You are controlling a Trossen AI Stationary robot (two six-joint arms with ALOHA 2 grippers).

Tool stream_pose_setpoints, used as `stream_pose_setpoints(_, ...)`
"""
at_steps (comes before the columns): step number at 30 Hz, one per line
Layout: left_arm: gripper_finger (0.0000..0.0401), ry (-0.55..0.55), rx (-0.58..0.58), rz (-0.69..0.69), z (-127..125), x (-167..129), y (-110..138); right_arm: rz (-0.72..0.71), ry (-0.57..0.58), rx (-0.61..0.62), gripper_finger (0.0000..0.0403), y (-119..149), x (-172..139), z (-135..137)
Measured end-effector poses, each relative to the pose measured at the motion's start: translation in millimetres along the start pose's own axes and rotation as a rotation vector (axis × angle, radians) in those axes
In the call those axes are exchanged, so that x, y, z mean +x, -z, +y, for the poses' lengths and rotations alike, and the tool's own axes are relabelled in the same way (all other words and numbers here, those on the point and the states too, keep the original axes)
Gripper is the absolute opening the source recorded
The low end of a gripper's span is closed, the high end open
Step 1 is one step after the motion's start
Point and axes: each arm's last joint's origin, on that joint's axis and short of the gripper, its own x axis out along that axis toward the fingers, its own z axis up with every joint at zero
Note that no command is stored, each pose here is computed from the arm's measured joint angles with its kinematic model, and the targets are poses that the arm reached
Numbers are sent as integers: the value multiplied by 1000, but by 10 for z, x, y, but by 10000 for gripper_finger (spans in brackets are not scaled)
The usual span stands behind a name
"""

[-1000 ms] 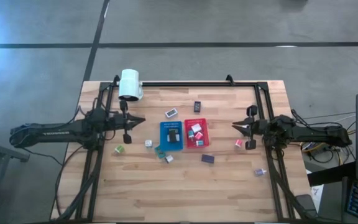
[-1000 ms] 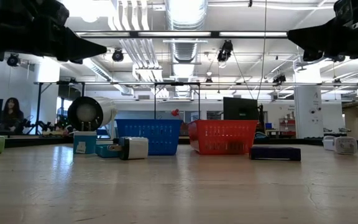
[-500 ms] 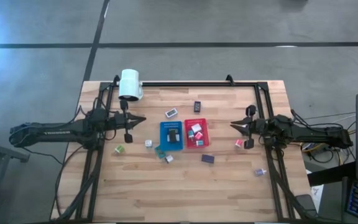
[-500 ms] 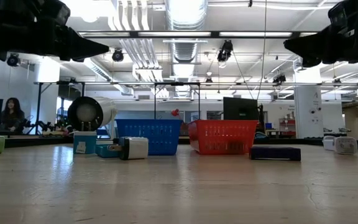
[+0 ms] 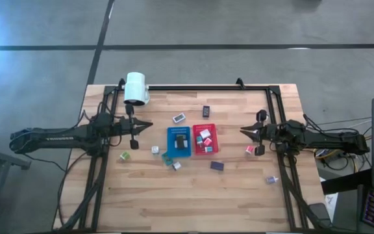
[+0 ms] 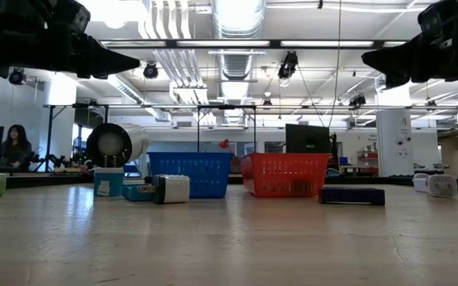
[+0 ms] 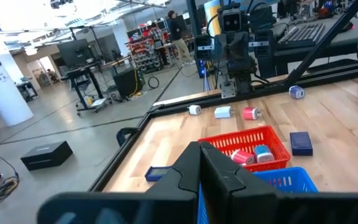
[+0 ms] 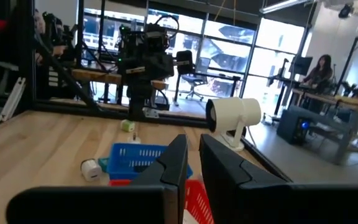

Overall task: Pick & Place Office items
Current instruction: Put the bottom dark blue digital clock into the blue bin

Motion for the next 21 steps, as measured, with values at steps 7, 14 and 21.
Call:
stream_pose_setpoints(7, 12, 0, 0, 8, -5, 1, 19, -9, 3, -23, 38, -10, 1, -1)
stream_pose_setpoints(14, 12, 0, 1, 6, -4, 0, 16, -12, 3, -17, 38, -16, 1, -2)
stream_pose_setpoints(21, 12, 0, 10, 7, -5, 1, 17, -31, 5, -9, 38, -34, 0, -4)
